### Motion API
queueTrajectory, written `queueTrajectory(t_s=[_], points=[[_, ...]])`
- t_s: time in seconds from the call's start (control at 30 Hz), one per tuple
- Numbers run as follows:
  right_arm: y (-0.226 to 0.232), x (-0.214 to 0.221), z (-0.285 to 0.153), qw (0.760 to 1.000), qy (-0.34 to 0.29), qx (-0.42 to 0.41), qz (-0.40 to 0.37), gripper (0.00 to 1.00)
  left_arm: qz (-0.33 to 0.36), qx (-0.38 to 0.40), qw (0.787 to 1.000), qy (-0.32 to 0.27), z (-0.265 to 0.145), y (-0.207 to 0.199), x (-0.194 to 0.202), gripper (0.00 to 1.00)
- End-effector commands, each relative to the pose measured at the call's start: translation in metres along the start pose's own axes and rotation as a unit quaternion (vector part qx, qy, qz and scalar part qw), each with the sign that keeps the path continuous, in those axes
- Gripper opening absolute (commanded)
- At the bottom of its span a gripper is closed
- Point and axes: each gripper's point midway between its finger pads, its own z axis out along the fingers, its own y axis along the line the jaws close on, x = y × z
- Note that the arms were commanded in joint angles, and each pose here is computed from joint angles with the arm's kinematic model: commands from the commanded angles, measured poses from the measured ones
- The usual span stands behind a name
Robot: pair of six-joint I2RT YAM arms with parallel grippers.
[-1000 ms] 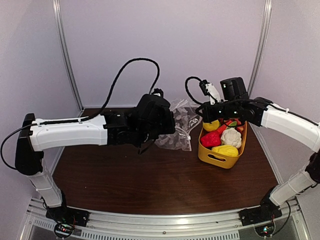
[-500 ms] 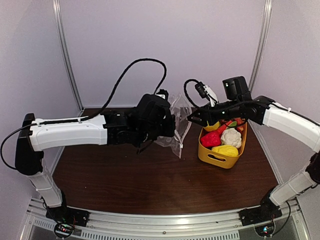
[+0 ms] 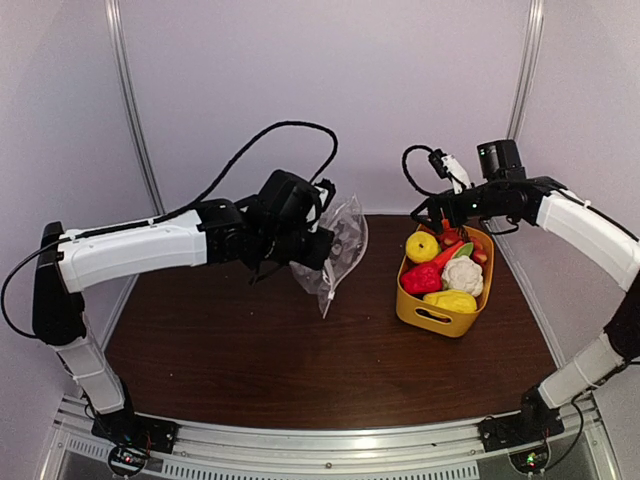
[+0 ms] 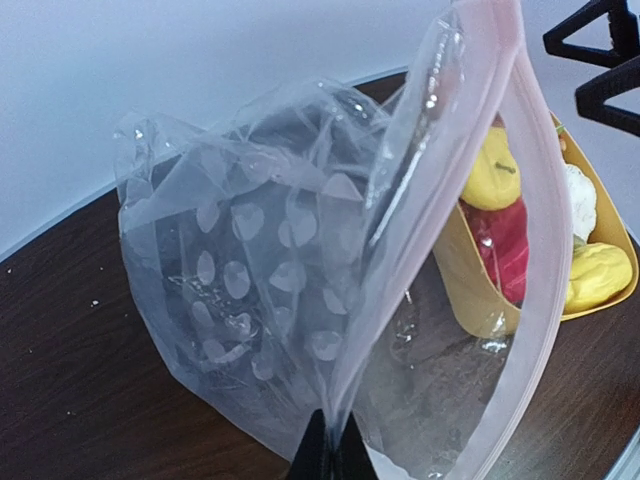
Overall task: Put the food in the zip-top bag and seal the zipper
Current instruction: Pick up the fake fruit from the bin.
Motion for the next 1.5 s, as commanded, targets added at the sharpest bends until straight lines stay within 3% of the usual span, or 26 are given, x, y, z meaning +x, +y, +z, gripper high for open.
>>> queueTrajectory(t_s=[0.0,0.17,0.33,0.8,1.17,1.27,1.47], points=[[-0.039,0.023,0.031,0.995,0.073,0.069,-0.012,1.0,0.04,0.063,0.997,0.002,0.01,0.001,-0.007,0.0],[-0.067,0.038,0.064,0.986,0.127,0.108,0.018,0.98,0.021,0.112,0.993,0.012,0.025,0.002,-0.005,0.0],[-0.065,0.05,0.074,0.984,0.149,0.096,0.027,0.98,-0.011,0.167,0.986,0.015,0.024,-0.003,-0.007,0.0],[-0.058,0.089,0.072,0.976,0.197,0.082,0.043,0.99,-0.023,0.186,0.982,0.027,0.026,-0.007,0.002,0.0],[-0.047,0.098,0.068,0.975,0.21,0.057,0.046,0.87,-0.031,0.192,0.98,0.033,0.028,-0.01,0.004,0.0],[-0.041,0.108,0.072,0.97,0.236,0.029,0.051,0.73,-0.036,0.195,0.98,0.035,0.028,-0.011,0.004,0.0],[-0.035,0.077,0.054,0.983,0.177,0.03,0.032,0.64,-0.046,0.198,0.978,0.042,0.031,-0.014,0.004,0.0]])
